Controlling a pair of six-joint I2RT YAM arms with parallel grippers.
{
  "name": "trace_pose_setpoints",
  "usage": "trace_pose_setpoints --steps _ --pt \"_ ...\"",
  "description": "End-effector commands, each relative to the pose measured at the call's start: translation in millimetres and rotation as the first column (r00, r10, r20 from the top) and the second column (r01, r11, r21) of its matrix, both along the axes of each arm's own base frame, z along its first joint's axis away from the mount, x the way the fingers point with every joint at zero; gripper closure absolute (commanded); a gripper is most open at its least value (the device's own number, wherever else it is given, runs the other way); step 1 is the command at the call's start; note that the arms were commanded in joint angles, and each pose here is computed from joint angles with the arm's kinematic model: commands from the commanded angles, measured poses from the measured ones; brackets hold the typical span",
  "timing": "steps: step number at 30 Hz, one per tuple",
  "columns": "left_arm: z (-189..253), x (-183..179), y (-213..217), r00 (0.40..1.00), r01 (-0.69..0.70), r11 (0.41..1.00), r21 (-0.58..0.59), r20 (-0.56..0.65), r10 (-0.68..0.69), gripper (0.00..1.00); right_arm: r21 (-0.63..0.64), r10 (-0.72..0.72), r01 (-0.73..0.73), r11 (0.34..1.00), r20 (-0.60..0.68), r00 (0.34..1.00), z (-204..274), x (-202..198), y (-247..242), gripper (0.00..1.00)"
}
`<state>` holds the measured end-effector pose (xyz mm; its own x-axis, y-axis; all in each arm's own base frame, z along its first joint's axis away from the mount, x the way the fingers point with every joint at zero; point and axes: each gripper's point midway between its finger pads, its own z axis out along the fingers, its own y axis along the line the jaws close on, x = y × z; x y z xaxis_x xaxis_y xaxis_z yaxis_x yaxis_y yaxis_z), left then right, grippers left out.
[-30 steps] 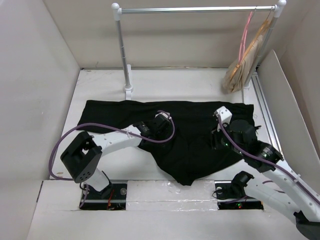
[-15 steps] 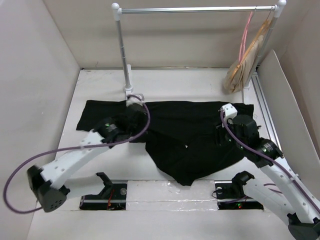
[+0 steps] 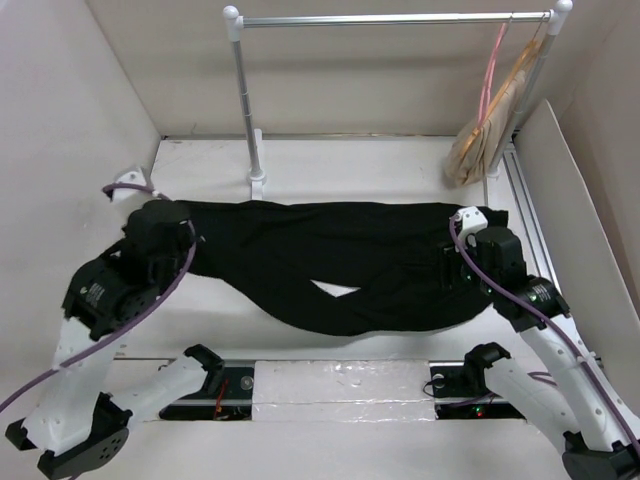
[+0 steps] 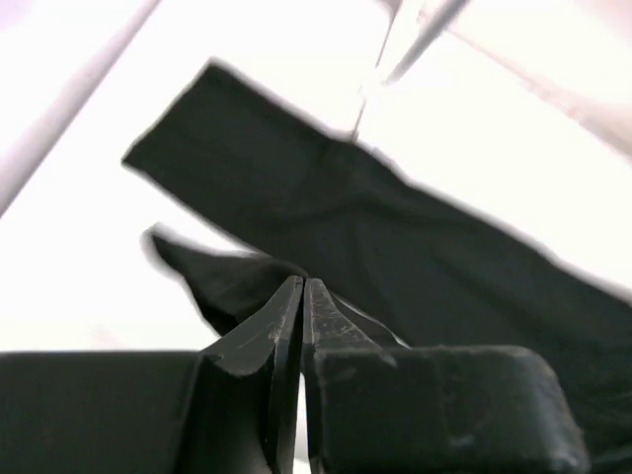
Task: Place the trousers on the hanger
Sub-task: Flatten out the trousers at the center of the board.
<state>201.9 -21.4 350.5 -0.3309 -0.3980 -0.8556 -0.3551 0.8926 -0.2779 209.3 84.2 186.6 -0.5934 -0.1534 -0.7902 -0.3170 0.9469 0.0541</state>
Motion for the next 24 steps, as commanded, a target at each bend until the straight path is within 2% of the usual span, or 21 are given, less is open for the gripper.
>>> trace_pose_setpoints --steps 1,5,6,8,11,12,14,16,17,20,23,24 --pt "67 -10 29 0.973 -0.102 0.993 -0.066 0.200 0.113 1.00 0.020 0.033 -0.034 0.999 0.070 0.997 25 8 5 0.43" --pt "129 -1 23 0.945 -0.059 0.994 -0.089 0.317 0.084 1.00 0.002 0.029 -0.029 1.000 0.032 0.999 21 12 5 0.42" --pt "153 -3 25 0.922 -0.043 0.993 -0.108 0.378 0.082 1.00 0.000 0.024 -0.024 1.000 0.018 1.000 18 13 4 0.42" --pt "169 -6 32 0.898 -0.058 0.990 -0.132 0.427 0.109 1.00 0.015 -0.004 0.004 1.000 0.000 1.000 16 15 1 0.42" --pt "164 -15 47 0.867 -0.106 0.982 -0.154 0.470 0.167 1.00 0.050 -0.067 0.068 0.996 -0.024 0.997 10 14 -7 0.43" --pt "148 -9 43 0.877 -0.111 0.986 -0.127 0.454 0.157 1.00 0.056 -0.092 0.093 0.994 -0.030 0.995 8 13 -11 0.43" --pt "153 -23 56 0.835 -0.122 0.977 -0.173 0.514 0.195 1.00 0.064 -0.163 0.167 0.984 -0.069 0.984 -5 9 -24 0.45" --pt "149 -26 62 0.812 -0.133 0.972 -0.192 0.542 0.218 1.00 0.069 -0.216 0.224 0.972 -0.104 0.971 -16 8 -34 0.56" --pt "148 -26 62 0.812 -0.129 0.979 -0.161 0.549 0.197 1.00 0.069 -0.238 0.247 0.967 -0.124 0.963 -22 8 -39 0.73" --pt "146 -19 53 0.813 -0.099 0.983 -0.154 0.557 0.169 1.00 0.062 -0.335 0.352 0.934 -0.196 0.922 -42 8 -59 1.00" --pt "141 -16 38 0.816 -0.015 0.985 -0.171 0.567 0.110 1.00 0.055 -0.440 0.461 0.885 -0.218 0.871 -53 12 -84 1.00" --pt "135 -16 36 0.822 -0.006 0.985 -0.171 0.560 0.102 1.00 0.026 -0.487 0.505 0.863 -0.229 0.843 -58 11 -95 0.96"
